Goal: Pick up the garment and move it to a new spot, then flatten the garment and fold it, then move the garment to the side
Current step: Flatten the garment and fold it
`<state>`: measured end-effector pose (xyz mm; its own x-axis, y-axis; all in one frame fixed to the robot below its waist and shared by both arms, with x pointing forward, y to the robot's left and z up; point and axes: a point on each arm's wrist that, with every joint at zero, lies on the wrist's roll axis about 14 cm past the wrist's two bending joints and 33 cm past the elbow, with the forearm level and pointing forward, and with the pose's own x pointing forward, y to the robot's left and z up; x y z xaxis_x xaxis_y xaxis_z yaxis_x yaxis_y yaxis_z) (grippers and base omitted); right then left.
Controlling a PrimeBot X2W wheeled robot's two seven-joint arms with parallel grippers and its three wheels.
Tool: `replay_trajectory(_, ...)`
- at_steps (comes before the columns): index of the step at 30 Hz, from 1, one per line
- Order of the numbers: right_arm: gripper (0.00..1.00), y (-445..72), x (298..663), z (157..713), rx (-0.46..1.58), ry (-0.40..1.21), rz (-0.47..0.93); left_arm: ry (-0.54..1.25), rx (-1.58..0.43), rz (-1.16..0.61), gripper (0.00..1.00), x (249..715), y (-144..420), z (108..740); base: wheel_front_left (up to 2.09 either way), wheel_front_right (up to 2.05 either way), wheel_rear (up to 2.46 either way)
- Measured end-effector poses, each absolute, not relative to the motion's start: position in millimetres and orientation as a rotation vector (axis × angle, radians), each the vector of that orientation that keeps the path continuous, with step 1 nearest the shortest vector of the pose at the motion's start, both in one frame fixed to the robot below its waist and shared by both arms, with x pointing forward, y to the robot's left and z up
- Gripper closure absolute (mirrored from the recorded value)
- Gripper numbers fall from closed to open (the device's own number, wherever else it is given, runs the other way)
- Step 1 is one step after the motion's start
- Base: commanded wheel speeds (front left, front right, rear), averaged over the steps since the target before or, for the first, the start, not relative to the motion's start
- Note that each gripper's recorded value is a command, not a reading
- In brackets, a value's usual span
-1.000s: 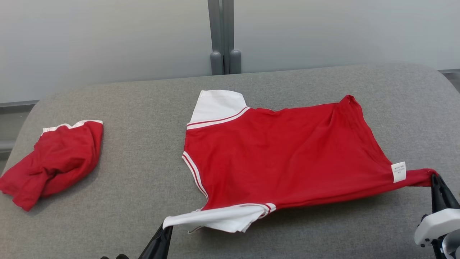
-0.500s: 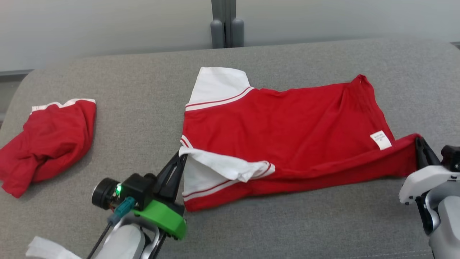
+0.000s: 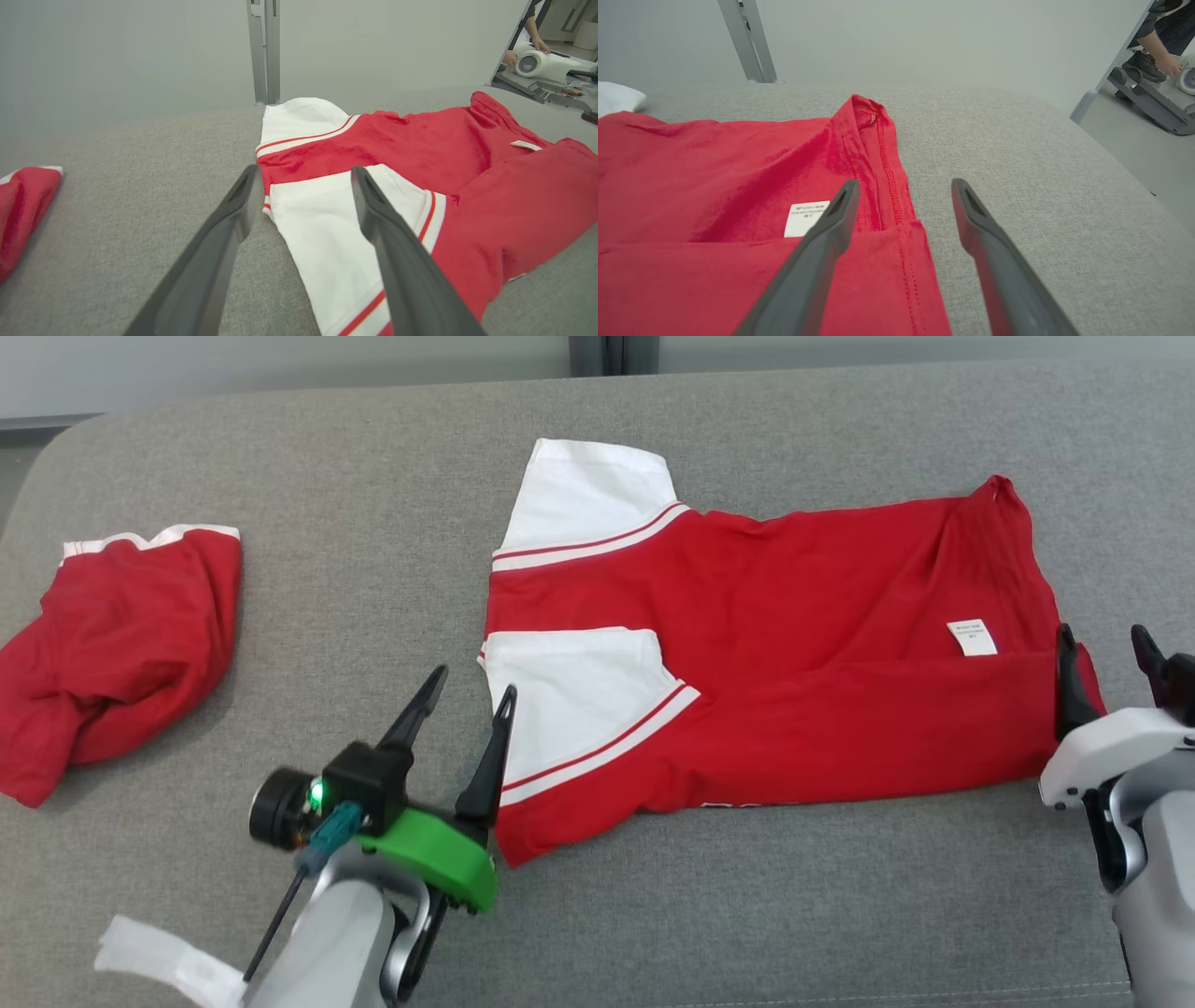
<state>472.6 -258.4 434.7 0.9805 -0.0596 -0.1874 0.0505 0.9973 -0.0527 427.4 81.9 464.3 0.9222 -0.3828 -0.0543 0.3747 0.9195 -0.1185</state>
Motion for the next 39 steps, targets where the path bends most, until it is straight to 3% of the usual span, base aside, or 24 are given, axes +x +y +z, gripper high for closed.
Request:
replay_trajectory(10,0.0,-281.4,417.5,432.4,-0.003,0.189,-0.139,0.364,-0.343,-0.308,0.0,333.6,79.7,397.2,0.0,0.0,0.0)
replay_trajectory(23,0.0,-277.9,396.5,411.8,0.064,0.252,-0.151,0.44,-0.399,-0.368,0.0,338.4,56.7,393.2,0.0,0.0,0.0)
replay_trajectory(24,0.0,-277.1,398.5,409.7,0.083,0.257,-0.156,0.429,-0.394,-0.377,0.61,341.4,55.0,394.5,0.0,0.0,0.0)
replay_trajectory(25,0.0,-275.5,401.0,407.7,0.1,0.262,-0.158,0.424,-0.387,-0.385,1.0,344.5,53.9,395.0,0.0,0.0,0.0)
replay_trajectory(33,0.02,-267.4,414.1,384.1,0.204,0.334,-0.178,0.405,-0.283,-0.42,1.0,352.9,63.4,386.4,0.0,0.0,0.0)
replay_trajectory(34,0.53,-266.8,413.7,379.9,0.213,0.35,-0.181,0.402,-0.273,-0.422,1.0,352.3,65.0,385.8,0.0,0.0,0.0)
replay_trajectory(35,0.96,-265.2,413.1,376.4,0.214,0.363,-0.177,0.401,-0.264,-0.425,1.0,350.9,65.9,385.2,0.0,0.0,0.0)
replay_trajectory(36,1.0,-264.3,413.1,375.5,0.224,0.365,-0.179,0.398,-0.255,-0.427,1.0,350.1,66.7,385.4,0.0,0.0,0.0)
replay_trajectory(39,1.0,-266.9,413.9,380.4,0.233,0.352,-0.181,0.38,-0.23,-0.428,1.0,347.7,71.0,388.7,0.0,0.0,0.0)
